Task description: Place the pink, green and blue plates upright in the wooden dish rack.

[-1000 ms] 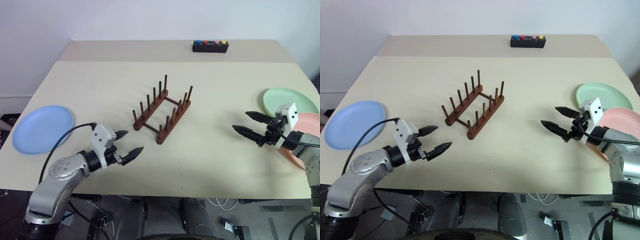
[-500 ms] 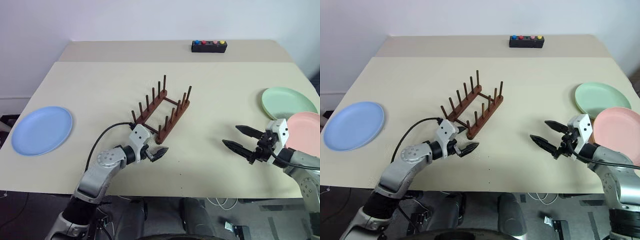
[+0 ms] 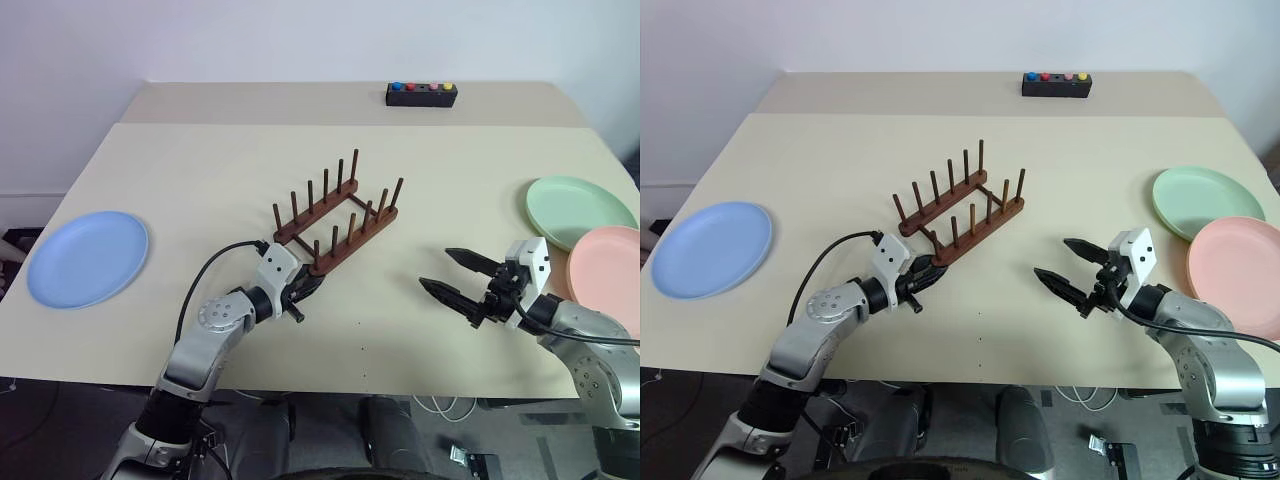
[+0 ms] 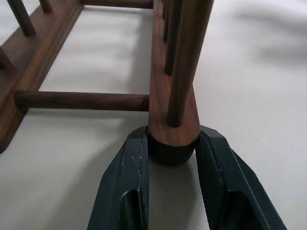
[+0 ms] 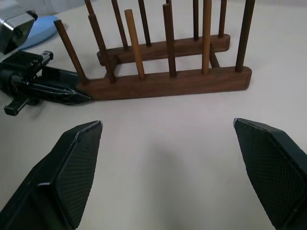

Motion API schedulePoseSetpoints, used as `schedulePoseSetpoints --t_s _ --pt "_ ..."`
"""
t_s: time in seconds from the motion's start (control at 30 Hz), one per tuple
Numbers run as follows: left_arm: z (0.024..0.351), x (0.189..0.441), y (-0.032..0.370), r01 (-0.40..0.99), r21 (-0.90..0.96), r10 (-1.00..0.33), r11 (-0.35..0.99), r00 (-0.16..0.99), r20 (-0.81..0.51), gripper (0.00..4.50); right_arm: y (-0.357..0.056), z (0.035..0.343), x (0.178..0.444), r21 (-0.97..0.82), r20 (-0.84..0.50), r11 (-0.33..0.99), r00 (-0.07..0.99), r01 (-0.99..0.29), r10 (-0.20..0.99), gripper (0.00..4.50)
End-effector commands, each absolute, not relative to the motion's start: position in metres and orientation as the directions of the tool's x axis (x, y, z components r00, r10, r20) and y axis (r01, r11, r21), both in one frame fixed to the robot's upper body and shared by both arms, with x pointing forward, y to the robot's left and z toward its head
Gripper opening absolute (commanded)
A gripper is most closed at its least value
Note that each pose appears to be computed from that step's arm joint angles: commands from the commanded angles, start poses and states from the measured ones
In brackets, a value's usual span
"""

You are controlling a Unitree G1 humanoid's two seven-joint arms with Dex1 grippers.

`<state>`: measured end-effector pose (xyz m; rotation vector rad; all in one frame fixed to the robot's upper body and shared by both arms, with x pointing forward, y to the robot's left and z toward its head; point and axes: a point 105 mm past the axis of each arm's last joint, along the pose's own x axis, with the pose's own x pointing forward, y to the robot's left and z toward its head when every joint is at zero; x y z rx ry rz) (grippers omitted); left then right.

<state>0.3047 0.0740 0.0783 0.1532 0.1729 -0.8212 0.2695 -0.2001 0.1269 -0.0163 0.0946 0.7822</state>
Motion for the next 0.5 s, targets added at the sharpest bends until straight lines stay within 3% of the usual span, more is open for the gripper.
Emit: schedulePoseSetpoints --t_s 0.03,0.2,0.4,0.5 --pt "0.074 0.307 0.081 0.729 0.076 -0.699 0.681 0.677 -0.230 0.81 -0.194 0.134 0.268 -0.010 -0.057 0.698 0.697 -0.716 0.715 4.50" --pt "0.089 0.314 0.078 0.775 0.122 -0.751 0.620 0.632 -0.193 0.81 -0.202 0.126 0.266 -0.045 -0.115 0.709 0.709 -0.703 0.696 4.50" --pt "0.103 0.317 0.049 0.942 0.170 -0.917 0.290 0.325 -0.232 0.81 -0.217 0.115 0.254 -0.080 -0.187 0.720 0.719 -0.690 0.669 4.50" --pt "0.104 0.319 0.041 0.964 0.171 -0.939 0.202 0.240 -0.246 0.81 -0.219 0.115 0.253 -0.097 -0.182 0.735 0.738 -0.671 0.649 4.50"
